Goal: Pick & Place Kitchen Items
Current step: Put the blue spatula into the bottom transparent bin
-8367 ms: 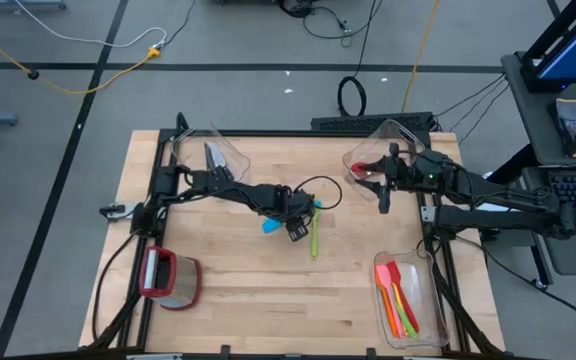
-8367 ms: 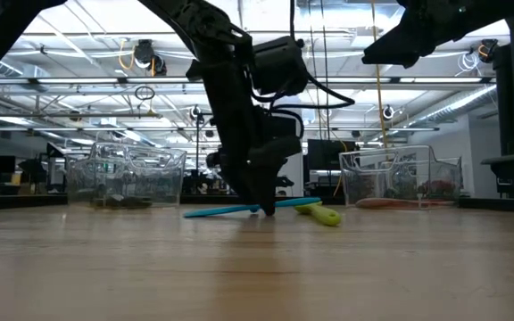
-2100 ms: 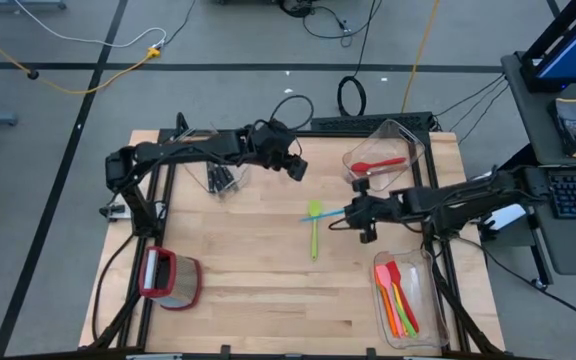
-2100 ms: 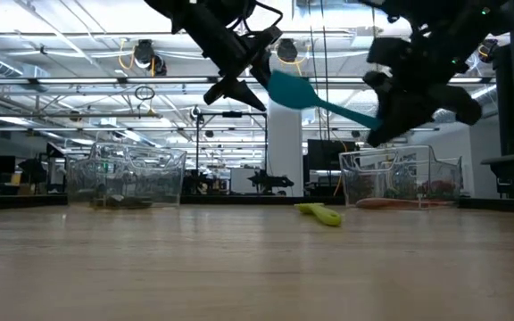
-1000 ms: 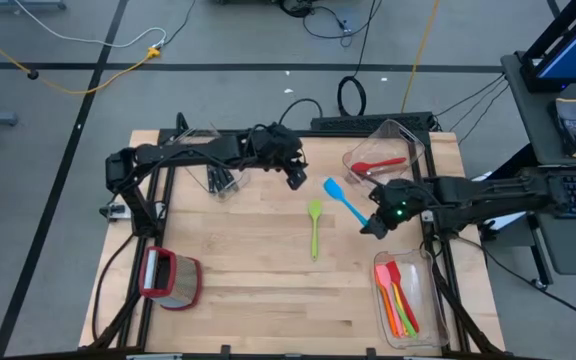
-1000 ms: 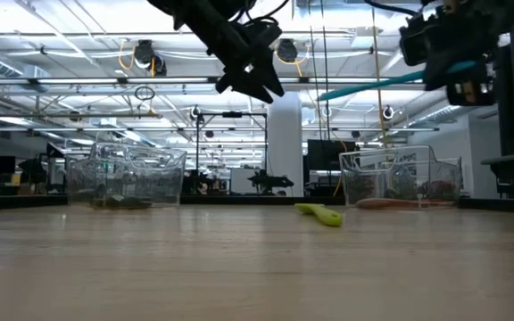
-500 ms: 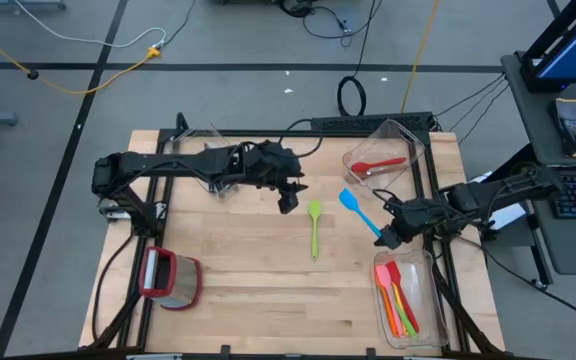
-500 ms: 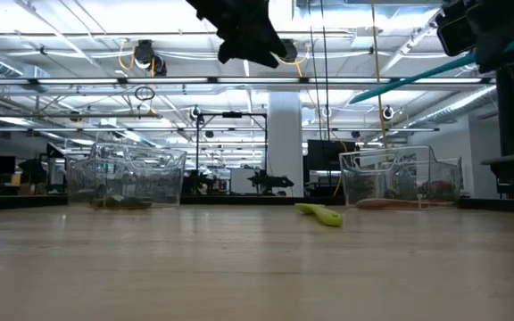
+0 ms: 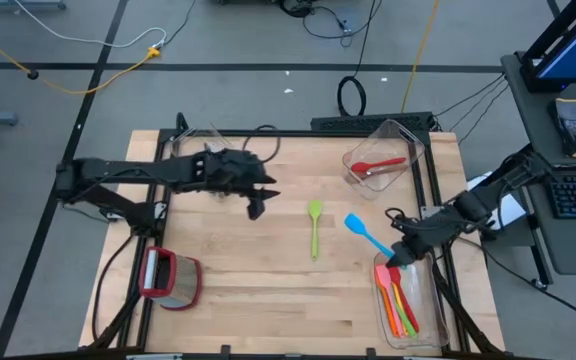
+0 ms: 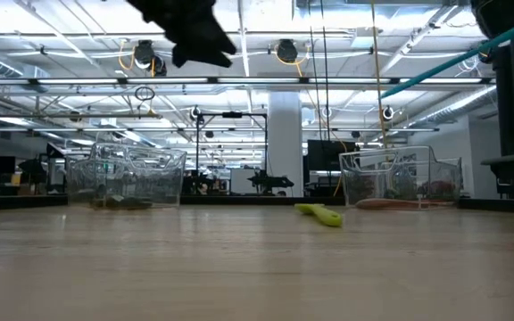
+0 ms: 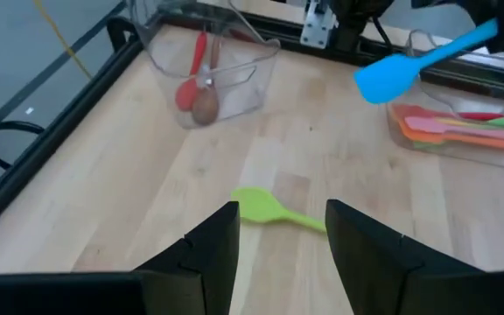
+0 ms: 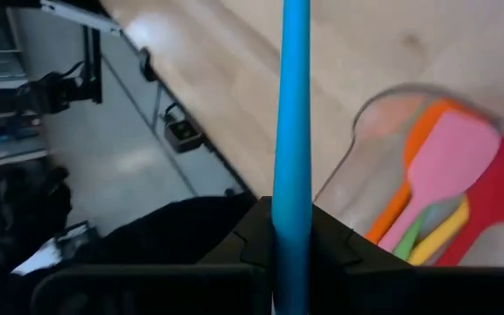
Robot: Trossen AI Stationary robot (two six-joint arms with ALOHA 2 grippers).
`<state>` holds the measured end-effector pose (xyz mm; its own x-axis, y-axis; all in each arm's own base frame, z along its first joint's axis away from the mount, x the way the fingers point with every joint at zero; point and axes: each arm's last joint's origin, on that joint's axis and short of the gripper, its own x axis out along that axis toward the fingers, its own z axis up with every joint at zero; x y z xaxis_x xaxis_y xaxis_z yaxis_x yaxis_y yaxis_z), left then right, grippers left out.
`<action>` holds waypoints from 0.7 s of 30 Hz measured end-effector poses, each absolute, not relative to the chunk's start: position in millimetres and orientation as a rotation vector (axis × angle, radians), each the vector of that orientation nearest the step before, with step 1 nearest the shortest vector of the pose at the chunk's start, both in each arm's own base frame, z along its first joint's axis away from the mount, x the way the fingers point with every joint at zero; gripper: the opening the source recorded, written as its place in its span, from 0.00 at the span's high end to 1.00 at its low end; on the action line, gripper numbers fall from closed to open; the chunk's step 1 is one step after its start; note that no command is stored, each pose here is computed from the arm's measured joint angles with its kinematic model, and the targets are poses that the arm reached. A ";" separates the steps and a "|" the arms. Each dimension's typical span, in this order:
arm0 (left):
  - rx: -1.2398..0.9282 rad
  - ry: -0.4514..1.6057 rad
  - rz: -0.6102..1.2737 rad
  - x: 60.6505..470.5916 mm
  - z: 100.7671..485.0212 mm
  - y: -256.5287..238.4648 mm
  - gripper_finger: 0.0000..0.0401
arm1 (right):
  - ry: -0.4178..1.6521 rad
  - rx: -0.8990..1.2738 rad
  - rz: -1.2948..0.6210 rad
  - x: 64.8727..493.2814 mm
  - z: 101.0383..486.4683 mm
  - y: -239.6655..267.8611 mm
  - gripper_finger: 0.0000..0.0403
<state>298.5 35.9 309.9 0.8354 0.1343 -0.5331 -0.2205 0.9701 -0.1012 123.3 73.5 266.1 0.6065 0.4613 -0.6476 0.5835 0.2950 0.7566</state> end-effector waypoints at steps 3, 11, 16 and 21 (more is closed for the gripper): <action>-0.181 0.538 0.199 277.8 304.0 31.0 0.57 | 1.003 1.378 -0.067 119.6 269.4 79.7 0.95; -0.246 0.445 0.196 239.2 288.9 22.8 0.57 | 1.104 1.514 0.058 104.1 279.0 100.8 0.95; -0.279 0.431 0.204 228.3 277.5 21.9 0.57 | 1.193 1.590 0.142 91.2 285.1 118.1 0.95; -0.283 0.444 0.240 226.8 271.0 22.6 0.57 | 1.208 1.633 0.136 75.5 285.8 133.2 0.94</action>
